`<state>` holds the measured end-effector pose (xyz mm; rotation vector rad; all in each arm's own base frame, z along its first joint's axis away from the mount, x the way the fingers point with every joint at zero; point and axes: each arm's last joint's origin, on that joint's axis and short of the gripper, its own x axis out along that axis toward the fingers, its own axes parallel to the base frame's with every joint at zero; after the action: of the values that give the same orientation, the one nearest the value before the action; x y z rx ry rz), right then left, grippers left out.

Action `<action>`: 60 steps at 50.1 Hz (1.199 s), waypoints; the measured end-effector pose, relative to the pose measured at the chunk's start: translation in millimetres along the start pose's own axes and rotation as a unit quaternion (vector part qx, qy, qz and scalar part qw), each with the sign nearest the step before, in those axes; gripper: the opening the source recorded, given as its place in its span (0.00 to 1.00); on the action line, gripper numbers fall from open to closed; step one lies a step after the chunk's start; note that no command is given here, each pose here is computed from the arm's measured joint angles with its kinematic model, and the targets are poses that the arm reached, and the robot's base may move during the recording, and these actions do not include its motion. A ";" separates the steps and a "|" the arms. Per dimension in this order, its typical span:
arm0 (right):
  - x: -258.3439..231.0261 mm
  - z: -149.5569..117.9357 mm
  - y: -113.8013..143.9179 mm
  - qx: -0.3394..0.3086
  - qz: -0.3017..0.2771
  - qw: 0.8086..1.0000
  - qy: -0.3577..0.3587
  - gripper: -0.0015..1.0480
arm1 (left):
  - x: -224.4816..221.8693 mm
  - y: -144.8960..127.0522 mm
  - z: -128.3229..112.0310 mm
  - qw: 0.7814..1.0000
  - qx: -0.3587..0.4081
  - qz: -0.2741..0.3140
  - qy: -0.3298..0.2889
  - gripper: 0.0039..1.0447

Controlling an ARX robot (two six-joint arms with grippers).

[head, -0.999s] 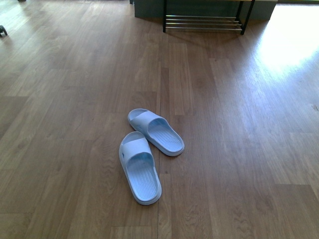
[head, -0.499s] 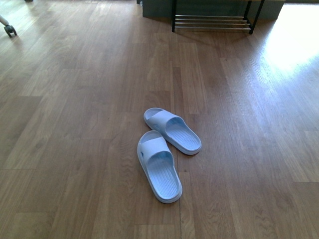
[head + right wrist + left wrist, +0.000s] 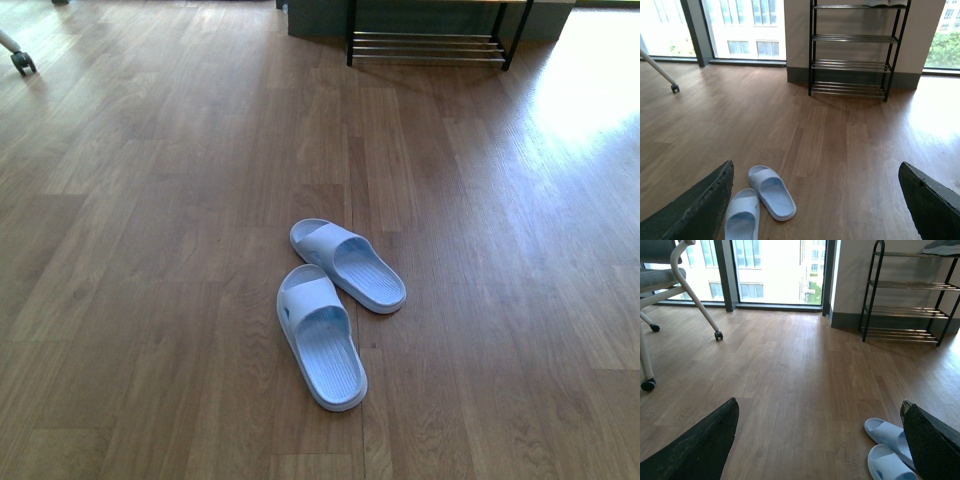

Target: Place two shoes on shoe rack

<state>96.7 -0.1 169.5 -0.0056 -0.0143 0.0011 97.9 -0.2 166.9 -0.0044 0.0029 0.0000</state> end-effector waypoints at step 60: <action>0.0 0.0 -0.1 0.001 -0.002 1.000 0.000 0.91 | 0.0 -0.1 0.0 1.000 0.000 -0.001 0.000 0.91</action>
<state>96.7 -0.2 169.5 -0.0040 -0.0143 -0.0023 97.9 -0.2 166.9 -0.0044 0.0029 -0.0027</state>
